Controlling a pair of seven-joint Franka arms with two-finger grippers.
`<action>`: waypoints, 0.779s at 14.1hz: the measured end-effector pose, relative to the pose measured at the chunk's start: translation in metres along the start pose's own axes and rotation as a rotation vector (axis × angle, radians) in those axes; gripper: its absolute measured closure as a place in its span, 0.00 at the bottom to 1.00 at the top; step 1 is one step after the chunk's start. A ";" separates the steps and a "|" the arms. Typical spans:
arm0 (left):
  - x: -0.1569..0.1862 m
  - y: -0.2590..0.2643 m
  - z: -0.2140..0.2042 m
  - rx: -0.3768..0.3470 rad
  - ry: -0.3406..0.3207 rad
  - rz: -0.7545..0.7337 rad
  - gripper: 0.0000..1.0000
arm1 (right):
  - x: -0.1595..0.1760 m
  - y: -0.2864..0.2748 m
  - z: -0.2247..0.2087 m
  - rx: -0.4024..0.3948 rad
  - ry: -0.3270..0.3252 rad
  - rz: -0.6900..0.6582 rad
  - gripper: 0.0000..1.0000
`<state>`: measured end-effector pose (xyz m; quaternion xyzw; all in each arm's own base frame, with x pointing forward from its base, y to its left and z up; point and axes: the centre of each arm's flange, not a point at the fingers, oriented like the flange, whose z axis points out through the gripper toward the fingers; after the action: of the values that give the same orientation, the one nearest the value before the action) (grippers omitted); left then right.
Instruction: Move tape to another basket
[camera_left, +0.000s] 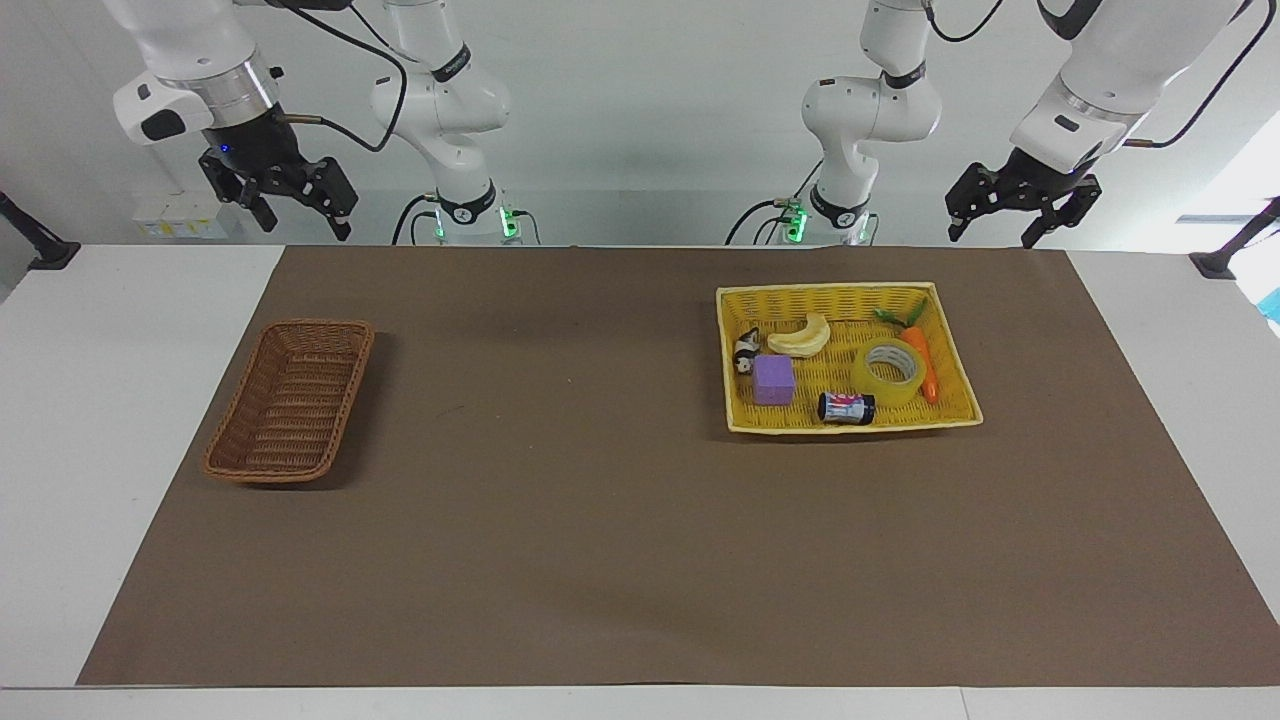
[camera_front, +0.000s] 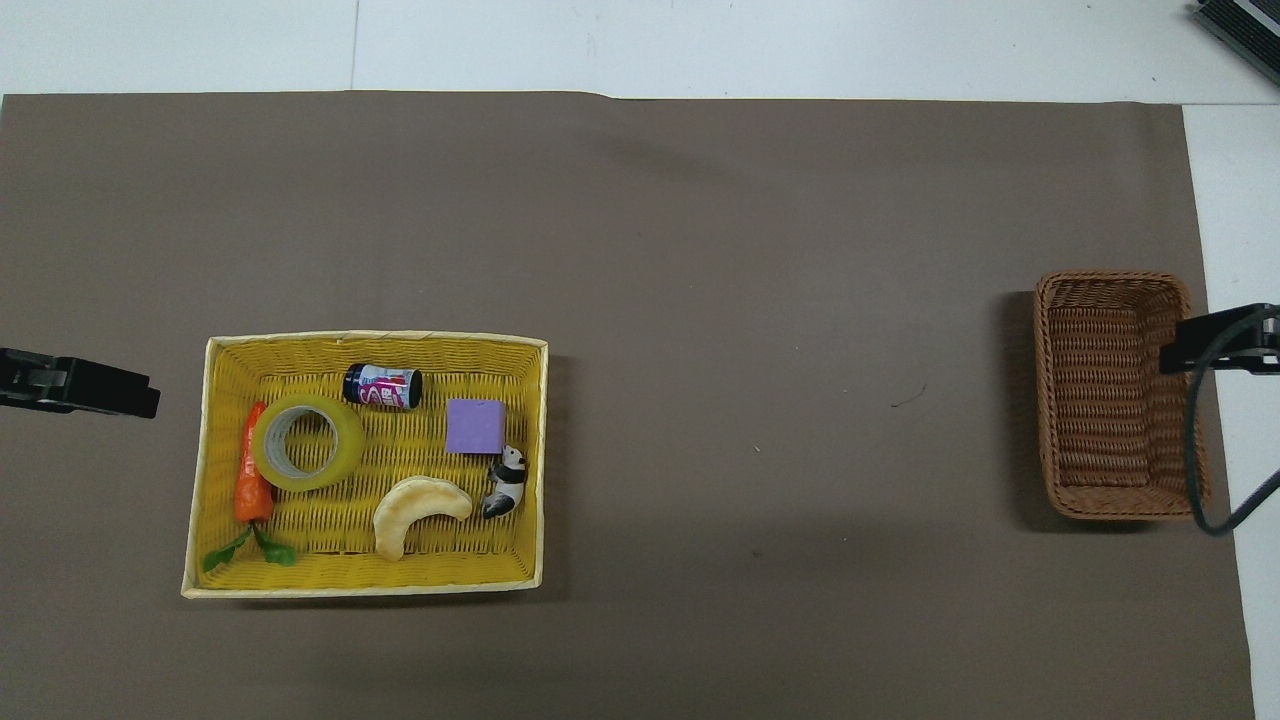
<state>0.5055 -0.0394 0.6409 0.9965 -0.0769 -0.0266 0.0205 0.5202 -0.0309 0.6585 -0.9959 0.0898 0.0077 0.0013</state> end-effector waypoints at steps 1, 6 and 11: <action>0.000 -0.001 0.000 0.000 0.000 -0.002 0.00 | 0.000 0.000 0.000 0.000 0.000 0.000 0.00; 0.000 -0.004 0.005 -0.001 -0.010 -0.007 0.00 | 0.000 0.000 0.000 0.000 0.000 -0.011 0.00; 0.010 -0.009 0.048 -0.002 -0.012 -0.021 0.00 | 0.000 0.000 0.000 0.000 0.000 -0.012 0.00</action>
<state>0.5137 -0.0342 0.5920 0.9970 -0.0663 -0.0331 0.0207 0.5202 -0.0309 0.6585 -0.9964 0.0839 0.0077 0.0014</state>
